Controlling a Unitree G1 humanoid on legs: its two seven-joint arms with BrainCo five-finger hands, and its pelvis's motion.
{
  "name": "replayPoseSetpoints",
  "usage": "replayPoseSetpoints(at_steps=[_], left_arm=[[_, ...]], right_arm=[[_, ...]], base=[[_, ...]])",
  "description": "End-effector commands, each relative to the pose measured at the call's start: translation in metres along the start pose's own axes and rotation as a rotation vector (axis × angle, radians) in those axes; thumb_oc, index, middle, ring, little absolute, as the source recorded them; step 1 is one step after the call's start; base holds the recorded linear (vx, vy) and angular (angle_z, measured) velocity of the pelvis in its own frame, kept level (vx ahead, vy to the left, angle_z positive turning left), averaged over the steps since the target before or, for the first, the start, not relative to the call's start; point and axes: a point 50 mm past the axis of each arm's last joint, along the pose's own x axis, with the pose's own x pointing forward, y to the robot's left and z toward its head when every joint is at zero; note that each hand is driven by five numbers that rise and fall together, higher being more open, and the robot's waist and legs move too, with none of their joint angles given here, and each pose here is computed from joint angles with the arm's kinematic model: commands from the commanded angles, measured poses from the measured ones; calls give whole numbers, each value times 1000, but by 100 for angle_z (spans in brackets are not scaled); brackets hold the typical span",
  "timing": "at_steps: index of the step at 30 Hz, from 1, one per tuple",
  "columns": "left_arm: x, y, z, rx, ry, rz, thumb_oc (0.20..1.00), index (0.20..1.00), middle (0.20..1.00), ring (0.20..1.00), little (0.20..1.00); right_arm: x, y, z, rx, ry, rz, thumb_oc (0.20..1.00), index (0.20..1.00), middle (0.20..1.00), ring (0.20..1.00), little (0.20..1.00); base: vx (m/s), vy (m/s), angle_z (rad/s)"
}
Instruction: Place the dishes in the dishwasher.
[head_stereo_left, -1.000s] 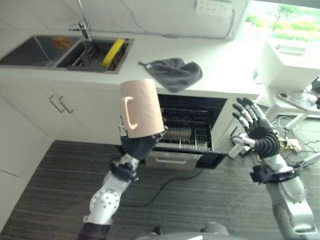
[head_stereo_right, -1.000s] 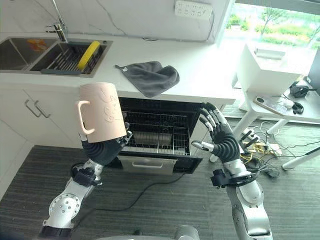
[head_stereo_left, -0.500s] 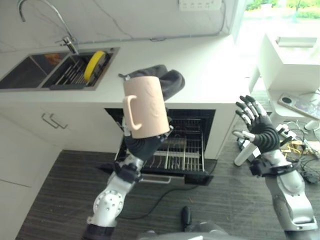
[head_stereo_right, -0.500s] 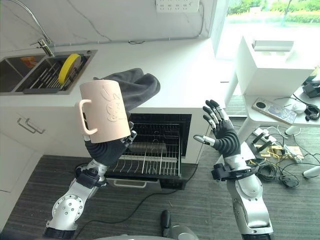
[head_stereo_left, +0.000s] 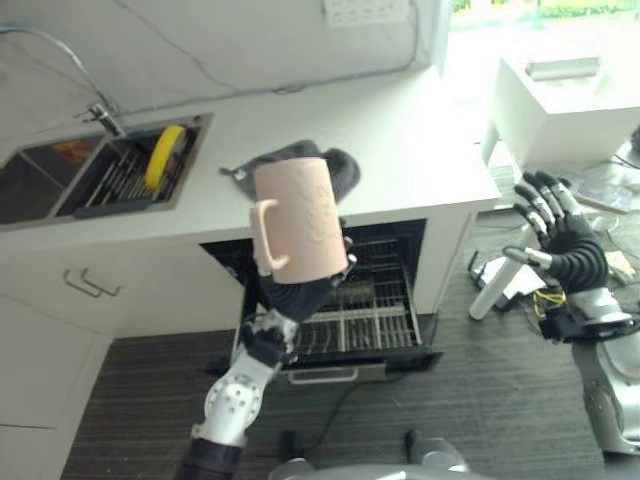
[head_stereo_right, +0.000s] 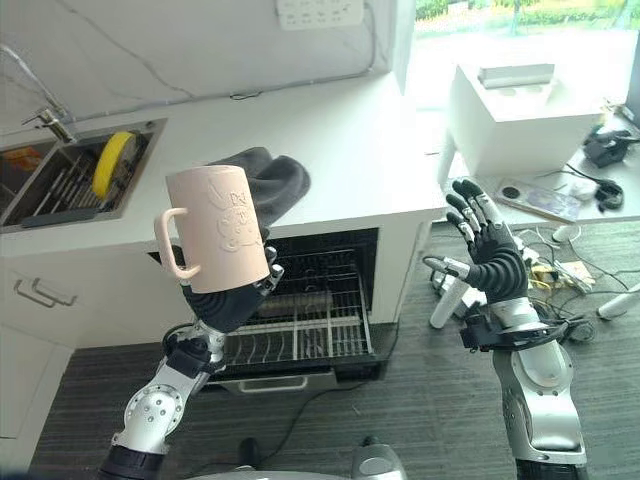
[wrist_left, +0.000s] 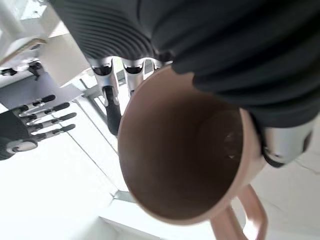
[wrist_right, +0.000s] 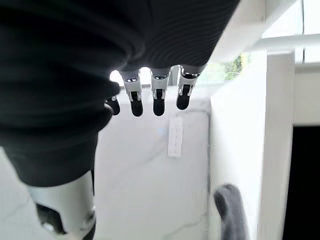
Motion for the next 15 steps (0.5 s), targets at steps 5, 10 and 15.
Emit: replayPoseSetpoints(at_steps=[5, 10, 15], left_arm=[[11, -28, 40, 179, -24, -132, 200, 200, 200, 200, 200], [23, -29, 38, 233, -32, -102, 200, 200, 200, 200, 200], [9, -18, 54, 490, -57, 107, 200, 200, 200, 200, 200]], right_arm=[[13, 35, 8, 99, -135, 75, 1000, 1000, 1000, 1000, 1000], [26, 38, 6, 106, -126, 58, 1000, 1000, 1000, 1000, 1000], [21, 35, 2, 119, -53, 82, 1000, 1000, 1000, 1000, 1000]], base=[[74, 103, -18], [26, -195, 1], [61, -143, 5]])
